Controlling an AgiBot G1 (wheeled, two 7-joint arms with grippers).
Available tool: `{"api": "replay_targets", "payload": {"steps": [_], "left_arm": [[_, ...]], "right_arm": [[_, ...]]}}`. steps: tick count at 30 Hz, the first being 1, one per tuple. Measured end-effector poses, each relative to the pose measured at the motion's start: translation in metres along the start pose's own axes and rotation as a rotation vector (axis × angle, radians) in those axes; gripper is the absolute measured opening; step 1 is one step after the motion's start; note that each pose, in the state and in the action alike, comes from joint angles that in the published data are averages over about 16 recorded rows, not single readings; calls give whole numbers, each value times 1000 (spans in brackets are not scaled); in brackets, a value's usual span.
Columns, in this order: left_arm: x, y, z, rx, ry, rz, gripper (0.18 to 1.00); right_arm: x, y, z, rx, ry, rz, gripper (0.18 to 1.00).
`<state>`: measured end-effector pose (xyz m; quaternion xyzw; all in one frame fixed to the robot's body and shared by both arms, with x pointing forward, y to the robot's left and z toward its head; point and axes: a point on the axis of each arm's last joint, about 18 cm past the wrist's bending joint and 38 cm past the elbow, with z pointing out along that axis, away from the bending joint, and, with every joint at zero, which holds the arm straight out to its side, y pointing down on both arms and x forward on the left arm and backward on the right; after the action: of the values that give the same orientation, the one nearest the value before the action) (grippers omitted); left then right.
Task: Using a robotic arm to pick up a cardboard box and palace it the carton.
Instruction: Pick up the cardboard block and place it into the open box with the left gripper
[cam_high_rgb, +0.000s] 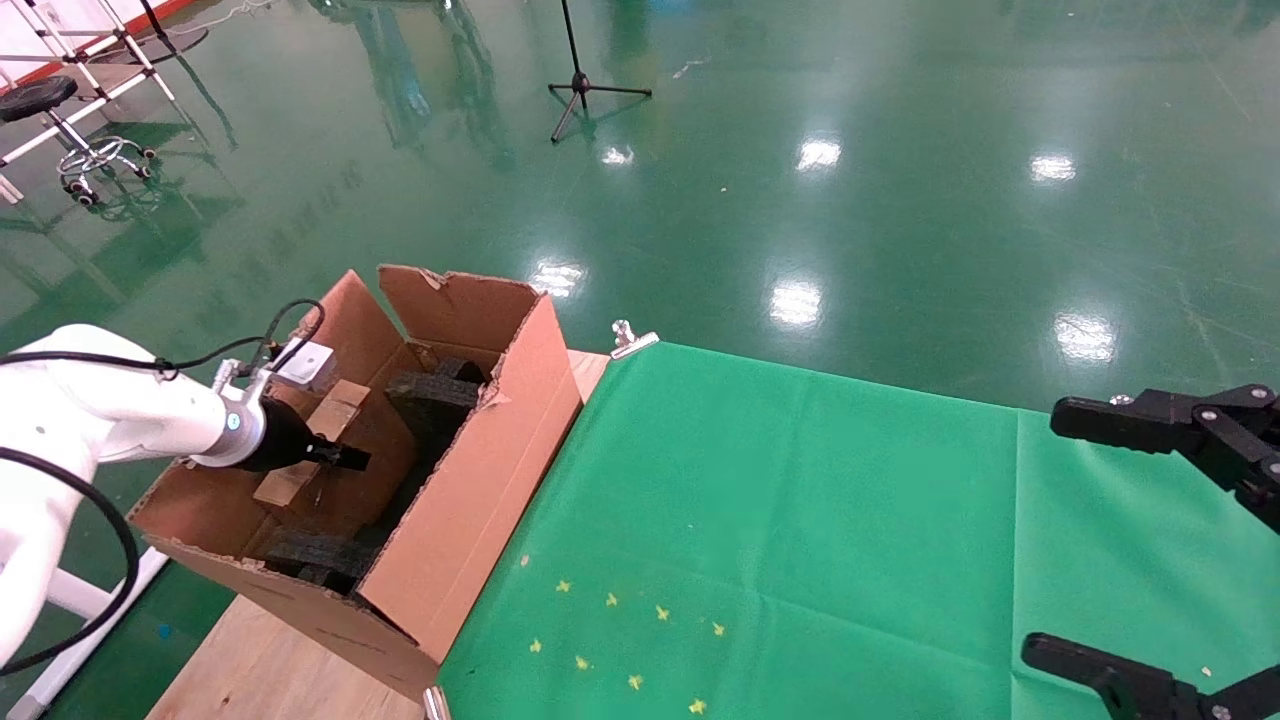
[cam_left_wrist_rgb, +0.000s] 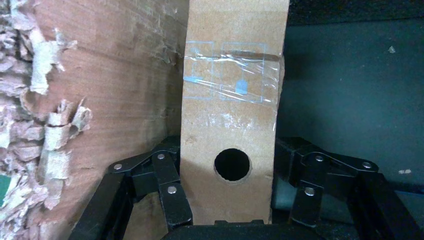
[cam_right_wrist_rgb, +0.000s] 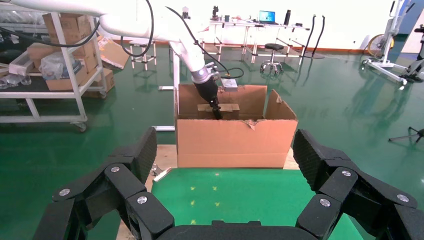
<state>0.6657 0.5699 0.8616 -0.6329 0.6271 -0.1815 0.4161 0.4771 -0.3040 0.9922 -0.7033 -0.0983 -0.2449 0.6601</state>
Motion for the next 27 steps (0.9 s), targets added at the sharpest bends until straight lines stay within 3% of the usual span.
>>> {"api": "replay_targets", "payload": {"steps": [10,18,27], "left_arm": [[-4,-5,-4,9,-2,-4,405],[-12,-23,-16,54,4,-6,540],[-24,-60,-50,166,59,35,723]], "right_arm": [[0,0,0,0,0,0,1001],[0,0,0,0,0,0,1001],[0,0,0,0,0,0,1001]]}}
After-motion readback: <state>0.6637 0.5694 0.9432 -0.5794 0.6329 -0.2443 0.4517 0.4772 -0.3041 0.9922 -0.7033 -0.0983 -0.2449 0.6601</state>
